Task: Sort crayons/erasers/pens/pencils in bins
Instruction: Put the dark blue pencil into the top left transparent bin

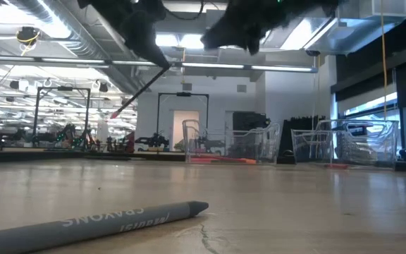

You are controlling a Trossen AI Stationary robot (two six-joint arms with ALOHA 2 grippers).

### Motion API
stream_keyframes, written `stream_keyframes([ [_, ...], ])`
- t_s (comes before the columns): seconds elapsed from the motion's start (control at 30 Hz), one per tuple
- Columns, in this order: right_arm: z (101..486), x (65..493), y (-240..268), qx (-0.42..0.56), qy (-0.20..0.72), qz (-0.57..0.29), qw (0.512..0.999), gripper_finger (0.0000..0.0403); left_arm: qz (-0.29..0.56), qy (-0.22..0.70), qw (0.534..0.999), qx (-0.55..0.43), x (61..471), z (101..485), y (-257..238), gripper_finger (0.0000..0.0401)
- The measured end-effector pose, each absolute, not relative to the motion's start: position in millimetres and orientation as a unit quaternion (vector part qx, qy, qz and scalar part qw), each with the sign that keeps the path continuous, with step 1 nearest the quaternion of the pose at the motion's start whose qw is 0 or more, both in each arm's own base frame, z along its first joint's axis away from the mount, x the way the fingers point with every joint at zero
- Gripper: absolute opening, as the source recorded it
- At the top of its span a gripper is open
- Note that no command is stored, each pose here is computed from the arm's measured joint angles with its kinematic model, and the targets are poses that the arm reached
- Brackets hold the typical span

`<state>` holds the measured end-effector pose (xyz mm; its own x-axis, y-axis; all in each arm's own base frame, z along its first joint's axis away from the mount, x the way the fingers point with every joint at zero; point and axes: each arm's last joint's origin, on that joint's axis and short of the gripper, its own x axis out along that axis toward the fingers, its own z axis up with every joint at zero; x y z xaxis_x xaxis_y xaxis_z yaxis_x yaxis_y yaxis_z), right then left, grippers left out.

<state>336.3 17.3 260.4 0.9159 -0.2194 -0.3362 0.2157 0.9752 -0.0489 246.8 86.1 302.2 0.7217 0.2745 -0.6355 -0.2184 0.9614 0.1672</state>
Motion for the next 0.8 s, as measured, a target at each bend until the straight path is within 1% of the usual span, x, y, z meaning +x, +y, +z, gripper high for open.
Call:
stream_keyframes([
  [0.33,228,328,-2,-0.057,0.135,-0.105,0.984,0.0130,0.113,0.299,0.945,0.068,254,312,74,0.0002],
  [0.57,197,342,-2,-0.091,0.165,-0.101,0.977,0.0130,0.110,0.283,0.950,0.071,256,315,72,0.0002],
  [0.7,179,355,-7,-0.097,0.148,-0.107,0.978,0.0130,0.110,0.262,0.956,0.076,259,319,70,0.0001],
  [0.8,171,362,-13,-0.094,0.146,-0.116,0.978,0.0130,0.093,0.249,0.961,0.075,261,321,68,0.0003],
])
